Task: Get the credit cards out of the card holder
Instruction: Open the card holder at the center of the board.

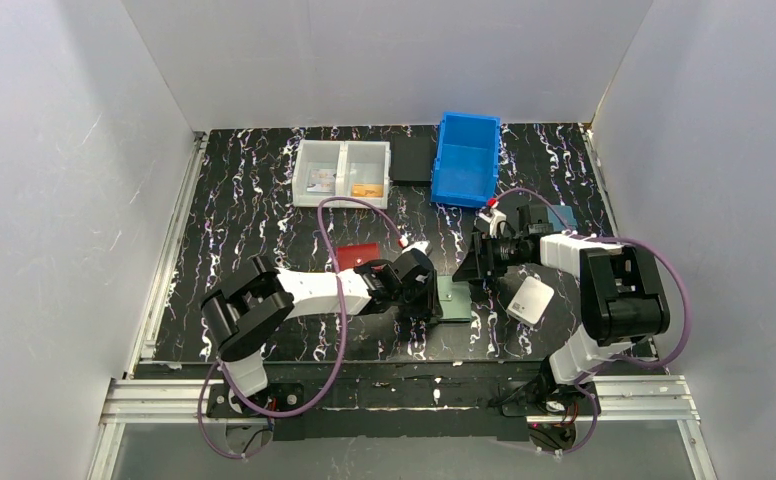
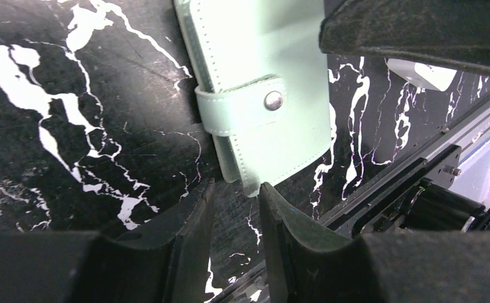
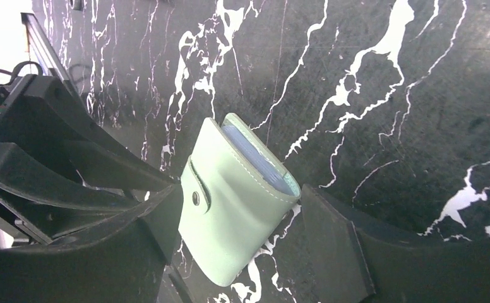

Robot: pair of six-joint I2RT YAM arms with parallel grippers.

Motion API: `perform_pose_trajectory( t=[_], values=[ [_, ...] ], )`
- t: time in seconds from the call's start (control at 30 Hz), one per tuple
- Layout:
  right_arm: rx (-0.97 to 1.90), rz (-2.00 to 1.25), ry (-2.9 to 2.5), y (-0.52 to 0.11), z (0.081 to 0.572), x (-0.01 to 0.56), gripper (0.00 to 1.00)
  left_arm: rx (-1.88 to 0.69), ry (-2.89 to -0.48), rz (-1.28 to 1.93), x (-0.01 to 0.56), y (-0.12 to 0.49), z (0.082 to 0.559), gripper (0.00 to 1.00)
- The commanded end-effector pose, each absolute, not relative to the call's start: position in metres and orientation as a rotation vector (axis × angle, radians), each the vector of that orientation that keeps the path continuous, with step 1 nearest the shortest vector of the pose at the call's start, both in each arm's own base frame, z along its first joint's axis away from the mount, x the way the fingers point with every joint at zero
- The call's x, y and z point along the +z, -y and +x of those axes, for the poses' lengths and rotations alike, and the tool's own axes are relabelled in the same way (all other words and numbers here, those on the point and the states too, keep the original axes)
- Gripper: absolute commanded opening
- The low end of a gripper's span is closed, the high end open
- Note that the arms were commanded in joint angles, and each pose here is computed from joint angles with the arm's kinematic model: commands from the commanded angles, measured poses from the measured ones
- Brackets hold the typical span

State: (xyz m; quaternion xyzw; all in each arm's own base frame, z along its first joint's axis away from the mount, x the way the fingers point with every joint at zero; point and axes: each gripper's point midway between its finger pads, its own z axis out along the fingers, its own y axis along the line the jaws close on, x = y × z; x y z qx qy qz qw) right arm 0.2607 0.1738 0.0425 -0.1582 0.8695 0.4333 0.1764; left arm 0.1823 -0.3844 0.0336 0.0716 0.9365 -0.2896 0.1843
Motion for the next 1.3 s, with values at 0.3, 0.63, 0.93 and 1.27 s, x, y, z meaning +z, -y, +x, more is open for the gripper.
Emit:
perform_pose_trajectory(
  t=[0.3,0.63,0.93,1.27],
  values=[
    [1.18,-0.405,-2.631,-0.172,0.243,0.012,0.8,-0.745,-2.698,0.148,0.009,0.381,0.19,0.13],
    [1.091,-0.418,-2.613,-0.165,0.249,0.02,0.86,-0.531,-2.785,-0.049,-0.03,0.335,0.191,0.0],
    [1.187,-0.407,-2.639,-0.171,0.239,0.013,0.78,-0.537,-2.805,-0.126,-0.045,0.325,0.188,0.0],
    [1.286,-0.408,-2.625,-0.179,0.235,0.016,0.33,-0.552,-2.782,-0.119,-0.038,0.326,0.191,0.0]
  ],
)
